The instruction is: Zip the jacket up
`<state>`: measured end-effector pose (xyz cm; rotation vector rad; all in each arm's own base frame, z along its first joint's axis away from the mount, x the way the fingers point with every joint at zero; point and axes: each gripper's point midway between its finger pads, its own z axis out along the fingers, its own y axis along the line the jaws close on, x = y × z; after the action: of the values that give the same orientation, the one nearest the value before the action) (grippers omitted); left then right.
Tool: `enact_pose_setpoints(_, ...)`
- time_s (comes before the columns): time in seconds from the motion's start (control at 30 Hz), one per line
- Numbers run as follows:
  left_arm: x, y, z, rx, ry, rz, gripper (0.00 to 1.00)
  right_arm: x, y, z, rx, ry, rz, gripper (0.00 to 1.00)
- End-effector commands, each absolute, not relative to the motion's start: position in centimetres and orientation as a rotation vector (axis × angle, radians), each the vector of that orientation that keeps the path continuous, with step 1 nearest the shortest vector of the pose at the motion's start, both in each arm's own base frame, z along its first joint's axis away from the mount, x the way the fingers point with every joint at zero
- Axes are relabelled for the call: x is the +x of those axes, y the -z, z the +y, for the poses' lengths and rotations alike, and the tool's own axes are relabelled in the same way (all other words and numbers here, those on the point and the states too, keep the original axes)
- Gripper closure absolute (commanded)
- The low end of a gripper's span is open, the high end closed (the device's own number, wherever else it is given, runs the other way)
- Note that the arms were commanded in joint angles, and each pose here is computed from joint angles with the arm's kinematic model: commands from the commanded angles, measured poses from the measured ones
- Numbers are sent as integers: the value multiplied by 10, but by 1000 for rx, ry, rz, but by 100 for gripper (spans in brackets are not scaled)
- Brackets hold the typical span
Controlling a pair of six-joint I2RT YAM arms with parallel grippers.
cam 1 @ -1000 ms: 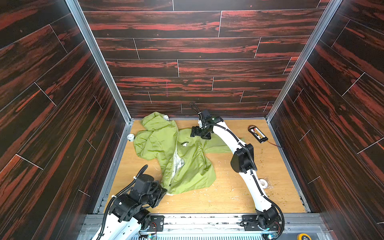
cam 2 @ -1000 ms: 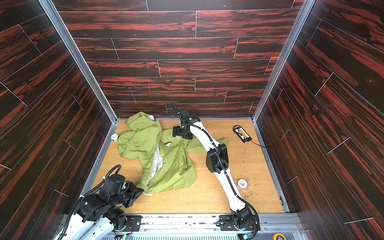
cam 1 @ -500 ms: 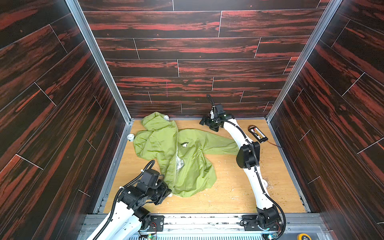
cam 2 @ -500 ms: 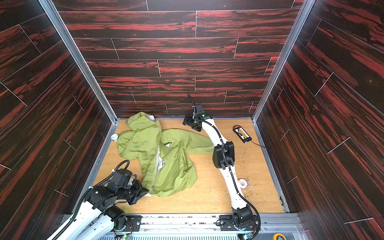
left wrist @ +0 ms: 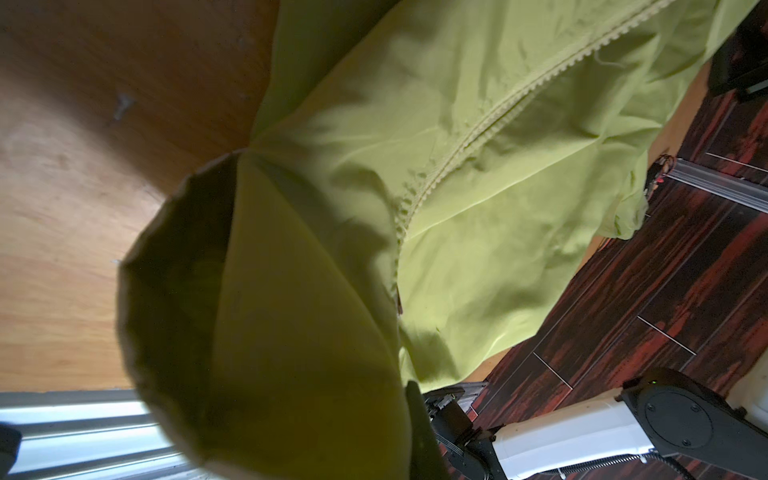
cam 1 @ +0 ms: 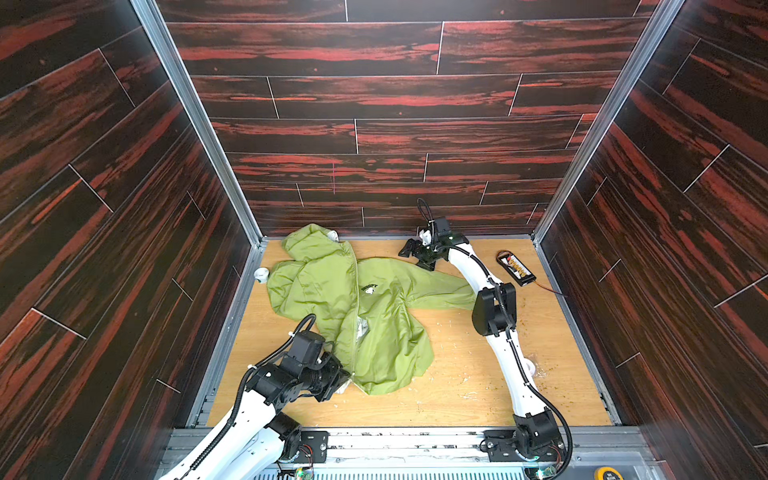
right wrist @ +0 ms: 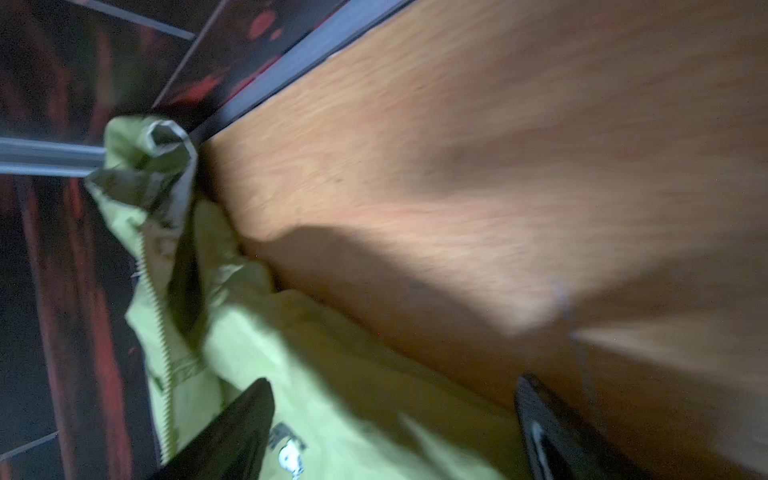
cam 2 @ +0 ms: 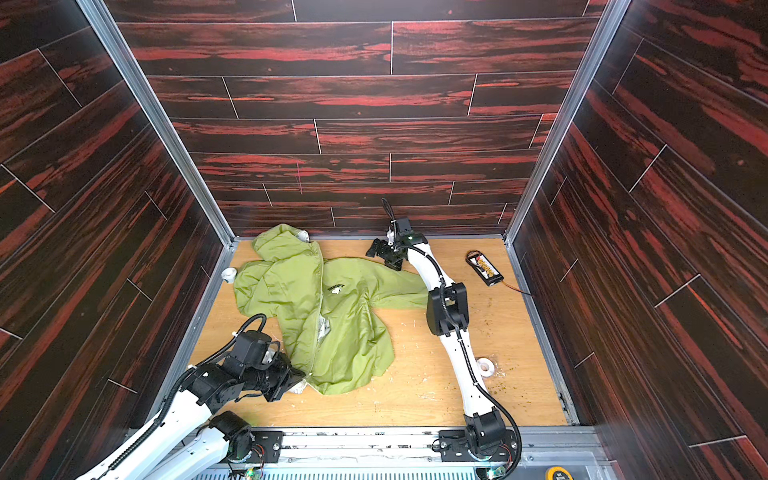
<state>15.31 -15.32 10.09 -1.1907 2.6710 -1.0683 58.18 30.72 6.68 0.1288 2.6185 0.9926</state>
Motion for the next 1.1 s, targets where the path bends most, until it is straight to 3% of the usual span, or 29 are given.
enact_pose_setpoints(0.0, 154, -102, -156, -1190, 1094, 2675, 100, 564, -44, 332, 29, -1118, 2659, 11)
enact_pose_setpoints(0.13, 156, -106, -153, -1193, 1090, 2643, 100, 557, -41, 340, -3, -1130, 2670, 17)
enact_pose_setpoints(0.3, 158, -109, -151, -1203, 1099, 2606, 100, 542, -20, 341, -10, -1088, 2747, 32)
enact_pose_setpoints(0.4, 160, -113, -150, -1204, 1106, 2580, 100, 535, -13, 341, -5, -1081, 2781, 49)
enact_pose_setpoints(0.53, 164, -118, -148, -1196, 1106, 2548, 100, 536, -26, 342, 10, -1093, 2765, 87)
enact_pose_setpoints(0.6, 168, -121, -145, -1192, 1089, 2521, 100, 540, -42, 342, 12, -1101, 2733, 100)
enact_pose_setpoints(0.8, 192, -134, -127, -1185, 964, 2393, 100, 557, -108, 321, 74, -1146, 2618, 100)
enact_pose_setpoints(1.07, 230, -133, -118, -1139, 755, 2364, 100, 562, -176, 254, 146, -1113, 2500, 100)
